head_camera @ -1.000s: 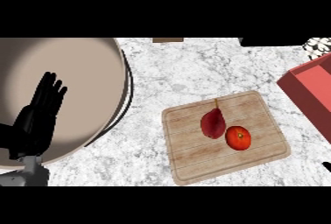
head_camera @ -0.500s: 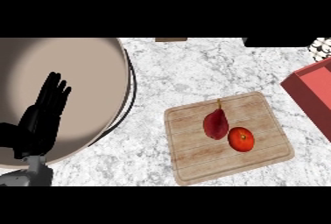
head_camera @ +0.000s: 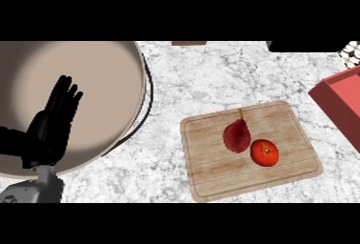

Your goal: Pick the tomato from the cutting board and place it in the cardboard box

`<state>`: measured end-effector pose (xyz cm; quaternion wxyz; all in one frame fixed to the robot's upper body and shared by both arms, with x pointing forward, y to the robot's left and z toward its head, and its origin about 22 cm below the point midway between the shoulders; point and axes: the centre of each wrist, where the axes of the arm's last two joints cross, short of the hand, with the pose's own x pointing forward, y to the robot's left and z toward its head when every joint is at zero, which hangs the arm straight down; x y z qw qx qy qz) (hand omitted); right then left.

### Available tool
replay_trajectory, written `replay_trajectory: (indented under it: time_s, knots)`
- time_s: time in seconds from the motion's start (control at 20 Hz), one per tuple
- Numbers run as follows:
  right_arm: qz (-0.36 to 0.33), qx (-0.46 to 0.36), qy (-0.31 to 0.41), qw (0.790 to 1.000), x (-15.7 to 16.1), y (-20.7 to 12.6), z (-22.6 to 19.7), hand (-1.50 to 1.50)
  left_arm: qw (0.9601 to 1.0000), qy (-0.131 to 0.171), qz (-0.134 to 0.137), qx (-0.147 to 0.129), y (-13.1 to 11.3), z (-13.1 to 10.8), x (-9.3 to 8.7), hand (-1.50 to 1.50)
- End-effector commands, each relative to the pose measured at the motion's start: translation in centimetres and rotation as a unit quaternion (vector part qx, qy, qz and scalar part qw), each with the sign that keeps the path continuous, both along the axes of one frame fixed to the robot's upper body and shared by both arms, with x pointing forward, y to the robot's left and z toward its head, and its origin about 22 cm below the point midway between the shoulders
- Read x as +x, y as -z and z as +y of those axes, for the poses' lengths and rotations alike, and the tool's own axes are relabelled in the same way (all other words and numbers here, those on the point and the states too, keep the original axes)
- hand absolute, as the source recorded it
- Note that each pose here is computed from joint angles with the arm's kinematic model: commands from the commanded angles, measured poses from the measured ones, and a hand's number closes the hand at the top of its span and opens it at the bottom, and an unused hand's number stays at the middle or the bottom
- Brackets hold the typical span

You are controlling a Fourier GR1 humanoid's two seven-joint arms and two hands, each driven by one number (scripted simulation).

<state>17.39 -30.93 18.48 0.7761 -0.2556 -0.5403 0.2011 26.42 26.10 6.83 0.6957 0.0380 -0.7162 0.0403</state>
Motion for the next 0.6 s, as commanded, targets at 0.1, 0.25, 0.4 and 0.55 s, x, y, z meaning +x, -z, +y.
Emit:
replay_trajectory:
  time_s: [0.1,0.25,0.4,0.55]
  knots:
    - [0.028,-0.024,0.013,0.999,1.6,0.6,3.0,-1.50,0.9995,-0.001,0.029,-0.012,0.0,0.2,0.3,0.00]
    - [0.042,-0.014,0.025,0.999,1.8,1.4,3.2,-1.50,0.9995,0.001,0.027,-0.014,1.0,-0.6,0.1,0.00]
    - [0.052,0.001,0.011,0.999,3.7,1.5,3.9,-1.50,0.9997,0.000,0.024,-0.003,0.7,-0.5,-0.4,0.00]
    - [0.051,0.002,0.008,0.999,2.5,3.6,5.1,-1.50,0.9998,-0.005,0.020,-0.008,1.5,-0.4,0.4,0.00]
